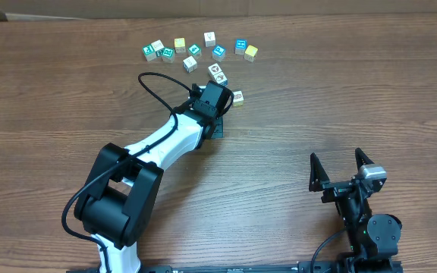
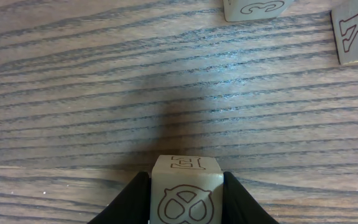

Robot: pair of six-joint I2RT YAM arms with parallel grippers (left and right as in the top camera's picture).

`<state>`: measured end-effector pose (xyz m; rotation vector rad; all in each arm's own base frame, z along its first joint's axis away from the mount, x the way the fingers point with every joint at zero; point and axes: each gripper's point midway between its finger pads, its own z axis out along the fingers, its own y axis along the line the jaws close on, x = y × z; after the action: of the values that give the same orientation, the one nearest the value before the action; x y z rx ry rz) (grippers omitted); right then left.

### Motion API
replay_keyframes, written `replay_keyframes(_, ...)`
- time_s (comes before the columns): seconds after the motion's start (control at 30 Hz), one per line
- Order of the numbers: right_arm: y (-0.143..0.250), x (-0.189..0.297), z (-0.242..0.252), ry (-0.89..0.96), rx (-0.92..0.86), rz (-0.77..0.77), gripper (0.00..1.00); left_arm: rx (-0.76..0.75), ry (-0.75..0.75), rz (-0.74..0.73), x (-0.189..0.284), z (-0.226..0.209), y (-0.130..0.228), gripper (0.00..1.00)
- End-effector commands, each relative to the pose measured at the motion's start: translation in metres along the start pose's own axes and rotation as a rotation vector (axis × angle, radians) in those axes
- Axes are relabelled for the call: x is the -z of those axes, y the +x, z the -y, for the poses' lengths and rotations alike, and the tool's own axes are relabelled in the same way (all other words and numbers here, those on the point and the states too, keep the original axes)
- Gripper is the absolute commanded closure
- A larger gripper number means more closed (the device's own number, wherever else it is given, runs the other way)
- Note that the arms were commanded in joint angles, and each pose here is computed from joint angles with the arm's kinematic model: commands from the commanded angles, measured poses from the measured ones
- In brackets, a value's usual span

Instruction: Form a horizontal line

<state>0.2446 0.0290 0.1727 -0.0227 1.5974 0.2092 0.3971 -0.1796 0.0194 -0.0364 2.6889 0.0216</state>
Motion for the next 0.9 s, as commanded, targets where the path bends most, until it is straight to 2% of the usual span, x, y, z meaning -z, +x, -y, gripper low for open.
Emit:
replay_keyframes(0.0, 0.0013, 0.0000, -0.0002, -0.004, 0.004, 0.006, 0.00, -0.015, -0.012, -0.018, -0.0055, 0.0006, 0.0086, 0.72)
replay_keyframes(0.2, 0.0013, 0.0000, -0.0002, -0.004, 0.004, 0.006, 0.00, -0.015, -0.012, -0.018, -0.0055, 0.0005, 0.0086, 0.78)
replay_keyframes(0.87, 0.0013, 0.0000, -0.0002, -0.004, 0.004, 0.006, 0.00, -0.005, -0.011, -0.014, -0.0056, 0.0008, 0.0076, 0.77)
